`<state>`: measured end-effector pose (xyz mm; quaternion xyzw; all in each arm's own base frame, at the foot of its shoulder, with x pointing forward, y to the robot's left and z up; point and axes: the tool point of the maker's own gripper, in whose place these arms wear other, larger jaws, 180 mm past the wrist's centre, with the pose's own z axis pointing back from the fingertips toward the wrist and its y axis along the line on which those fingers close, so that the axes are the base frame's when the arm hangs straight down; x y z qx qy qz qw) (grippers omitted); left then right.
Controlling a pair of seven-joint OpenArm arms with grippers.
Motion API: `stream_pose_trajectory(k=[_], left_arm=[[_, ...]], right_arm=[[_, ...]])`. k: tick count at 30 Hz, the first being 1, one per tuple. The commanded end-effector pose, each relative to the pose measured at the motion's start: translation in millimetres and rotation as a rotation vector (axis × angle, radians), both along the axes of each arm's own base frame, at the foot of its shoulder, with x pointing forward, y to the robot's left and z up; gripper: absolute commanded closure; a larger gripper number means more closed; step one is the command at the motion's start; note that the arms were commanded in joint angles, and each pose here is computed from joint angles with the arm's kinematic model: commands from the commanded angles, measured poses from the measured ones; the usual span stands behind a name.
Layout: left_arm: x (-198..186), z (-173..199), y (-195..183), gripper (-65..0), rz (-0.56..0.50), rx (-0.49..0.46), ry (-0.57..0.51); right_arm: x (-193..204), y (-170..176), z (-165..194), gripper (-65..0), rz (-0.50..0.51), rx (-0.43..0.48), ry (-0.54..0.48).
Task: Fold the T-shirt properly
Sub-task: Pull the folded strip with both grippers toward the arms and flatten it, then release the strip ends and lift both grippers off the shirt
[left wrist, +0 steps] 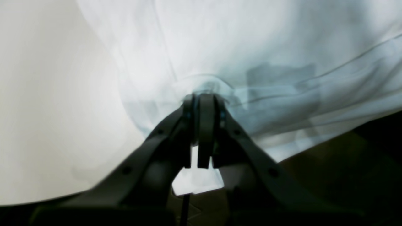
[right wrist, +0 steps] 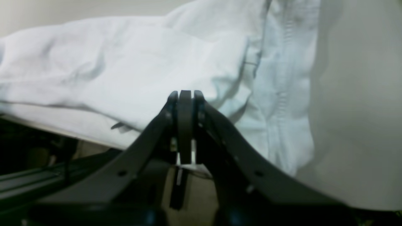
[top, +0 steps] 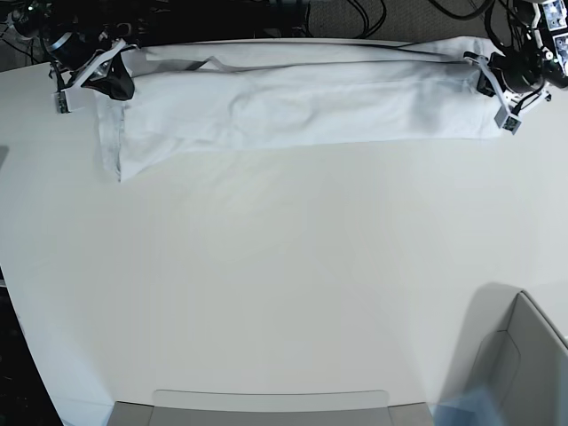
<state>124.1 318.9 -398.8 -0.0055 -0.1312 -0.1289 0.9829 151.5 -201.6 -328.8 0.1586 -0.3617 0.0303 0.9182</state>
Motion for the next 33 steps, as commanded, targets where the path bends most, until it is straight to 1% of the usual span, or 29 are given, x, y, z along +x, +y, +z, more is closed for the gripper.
stream_pose_trajectory(k=[1, 2, 4, 6, 9, 10, 11, 14, 16, 20, 23, 26, 28, 31, 33], left_arm=[[-0.1, 3.6, 10.3, 0.0, 0.006, 0.042, -0.003], [-2.5, 1.1, 12.2, 0.0, 0.013, 0.053, 0.006], [-9.0, -5.4, 17.1, 0.0, 0.028, 0.068, 0.031], [-8.8, -9.4, 16.7, 0.0, 0.037, 0.054, 0.022], [-5.9, -9.9, 14.0, 0.0, 0.049, 0.04, -0.006], [-4.0, -6.5, 16.1, 0.0, 0.058, 0.045, -0.021], [-2.5, 0.0, 22.9, 0.0, 0.077, 0.061, -0.039], [-2.2, 13.8, 35.2, -0.3, 0.17, 0.055, -0.107], [-1.7, 22.2, 44.4, -1.8, 0.212, 0.05, -0.141], [4.7, 39.8, 51.6, -4.5, 0.282, -0.012, -0.232], [-5.6, 45.7, 63.4, -4.8, 0.326, 0.002, -0.211], [-10.1, 45.5, 67.9, -4.8, 0.341, 0.011, -0.201], [-13.8, 42.7, 65.9, -5.0, 0.335, 0.009, -0.18], [-10.3, 32.1, 50.4, -5.1, 0.287, -0.014, -0.152], [-11.6, 28.1, 48.0, -5.1, 0.272, -0.004, -0.132]], right_arm=[[3.8, 3.0, 7.2, 0.0, 0.01, 0.004, -0.034], [5.6, 4.1, 7.4, 0.0, 0.005, 0.007, -0.04], [6.2, 5.4, 7.4, -7.5, 0.001, 0.012, -0.043], [9.0, 13.2, 7.1, -15.2, 0.026, 0.025, -0.046], [10.6, 18.7, 7.2, -22.9, 0.054, 0.029, -0.048], [10.7, 20.7, 6.9, -24.4, 0.058, 0.033, -0.047], [10.5, 22.6, 6.5, -24.8, 0.062, 0.038, -0.047], [14.5, 24.6, 8.0, -24.7, 0.066, 0.041, -0.058], [14.8, 24.9, 8.0, -24.7, 0.067, 0.04, -0.059], [16.3, 24.7, 8.8, -24.8, 0.068, 0.039, -0.064], [19.7, 25.7, 10.9, -24.8, 0.071, 0.043, -0.075], [19.0, 29.1, 9.9, -24.7, 0.078, 0.05, -0.071], [17.2, 35.7, 7.6, -24.7, 0.095, 0.059, -0.063], [14.0, 46.5, 4.5, -24.7, 0.126, 0.077, -0.048], [12.4, 52.8, 3.2, -24.8, 0.139, 0.09, -0.043]])
